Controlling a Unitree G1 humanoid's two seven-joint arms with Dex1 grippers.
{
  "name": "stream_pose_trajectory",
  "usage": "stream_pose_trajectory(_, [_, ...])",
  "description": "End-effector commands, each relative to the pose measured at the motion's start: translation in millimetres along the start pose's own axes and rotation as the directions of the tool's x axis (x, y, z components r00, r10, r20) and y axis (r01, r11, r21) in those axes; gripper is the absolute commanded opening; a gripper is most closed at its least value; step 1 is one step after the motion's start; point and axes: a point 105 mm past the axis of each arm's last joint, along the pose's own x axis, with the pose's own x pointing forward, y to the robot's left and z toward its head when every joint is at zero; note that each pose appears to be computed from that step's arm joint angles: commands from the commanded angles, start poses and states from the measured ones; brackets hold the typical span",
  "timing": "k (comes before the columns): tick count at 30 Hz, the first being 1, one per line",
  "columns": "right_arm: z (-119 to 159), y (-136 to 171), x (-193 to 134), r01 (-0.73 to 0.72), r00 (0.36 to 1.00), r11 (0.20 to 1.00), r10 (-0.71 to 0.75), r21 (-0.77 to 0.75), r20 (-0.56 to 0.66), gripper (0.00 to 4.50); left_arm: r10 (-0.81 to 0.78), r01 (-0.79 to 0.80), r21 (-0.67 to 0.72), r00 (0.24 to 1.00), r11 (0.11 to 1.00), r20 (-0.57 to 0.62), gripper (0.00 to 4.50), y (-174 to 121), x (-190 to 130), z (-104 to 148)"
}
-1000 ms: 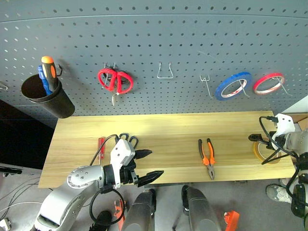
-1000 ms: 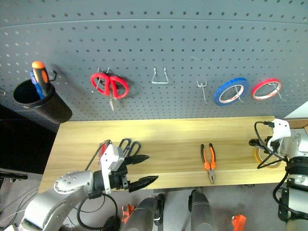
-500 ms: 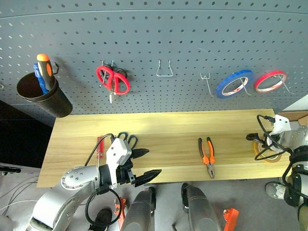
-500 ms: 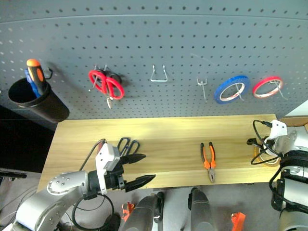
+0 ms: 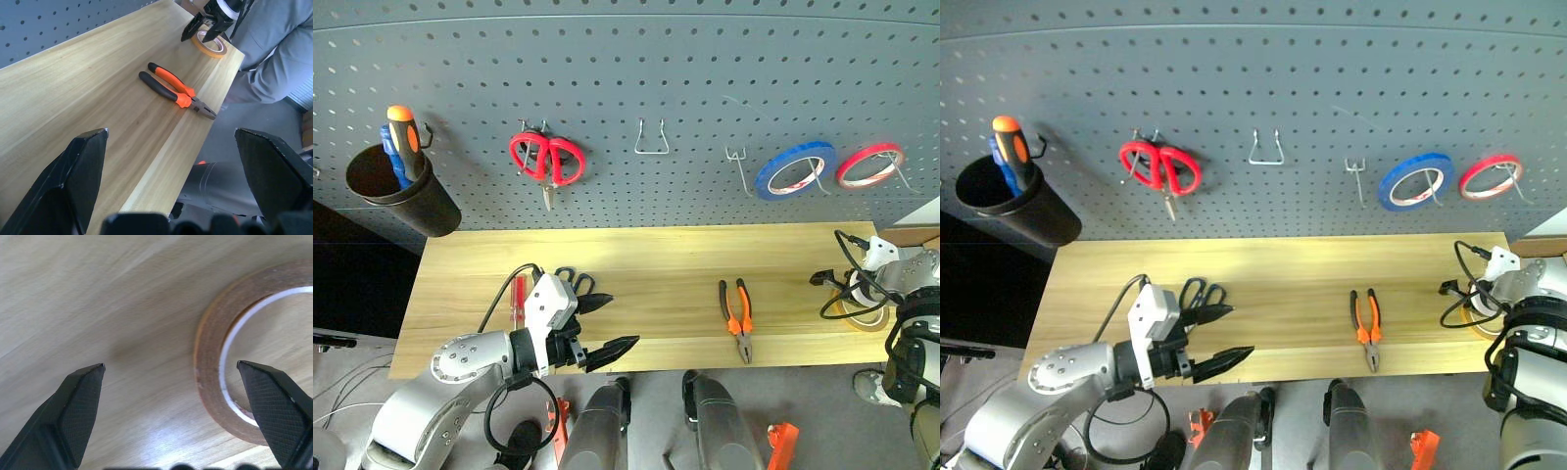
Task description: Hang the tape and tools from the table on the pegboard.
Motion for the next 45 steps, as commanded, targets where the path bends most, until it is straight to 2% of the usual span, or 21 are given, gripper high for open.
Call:
stream_pose_trajectory(1, [10, -8, -5, 0.049, 0.998, 0.999, -0.05, 0.023, 0.043, 4.5, -0.008, 0.007, 0.048, 1.0, 0.999, 0.025, 4.42, -6, -2, 11])
stream_pose_trajectory(6, [3, -3, -2, 0.027, 1.0, 0.999, -0.027, 0.036, -0.006, 4.5, 0.004, -0.006, 0.063, 0.999, 0.998, 0.032, 4.42, -3, -3, 15])
stream_pose_trajectory(9, [0, 1, -1, -0.009, 1.0, 0.996, 0.011, 0.09, -0.023, 3.96, 0.015, -0.017, 0.074, 0.999, 0.997, 0.033, 4.5, -1, -4, 17])
stream_pose_trajectory(20, [-4, 6, -1, -0.039, 0.998, 0.99, 0.045, 0.133, -0.045, 0.2, 0.035, -0.038, 0.091, 0.999, 0.995, 0.035, 4.5, 4, -8, 21])
stream_pose_trajectory(21, [-5, 6, -1, -0.038, 0.998, 0.99, 0.044, 0.133, -0.045, 0.09, 0.035, -0.038, 0.091, 0.999, 0.995, 0.035, 4.5, 4, -8, 22])
stream_pose_trajectory(30, [5, 8, -10, -0.038, 0.999, 0.996, 0.038, 0.075, -0.001, 0.09, 0.045, -0.048, 0.086, 0.998, 0.995, 0.041, 4.5, 10, -8, 20])
stream_pose_trajectory(34, [15, 24, -40, -0.115, 0.992, 0.993, 0.117, -0.023, 0.057, 0.09, 0.009, -0.017, 0.043, 0.983, 0.999, 0.183, 4.5, 10, -7, 41])
stream_pose_trajectory(36, [15, 29, -56, -0.148, 0.984, 0.987, 0.153, -0.054, 0.092, 0.09, -0.051, 0.043, 0.048, 0.981, 0.998, 0.186, 4.5, 3, -3, 42])
stream_pose_trajectory(41, [-1, 34, -89, -0.285, 0.942, 0.937, 0.313, -0.2, 0.125, 0.08, -0.137, 0.125, 0.074, 0.975, 0.989, 0.177, 4.5, -3, 19, 36])
stream_pose_trajectory(45, [-29, 21, -108, -0.348, 0.922, 0.883, 0.383, -0.314, 0.054, 0.08, -0.184, 0.164, 0.114, 0.963, 0.98, 0.196, 4.5, -6, 44, 31])
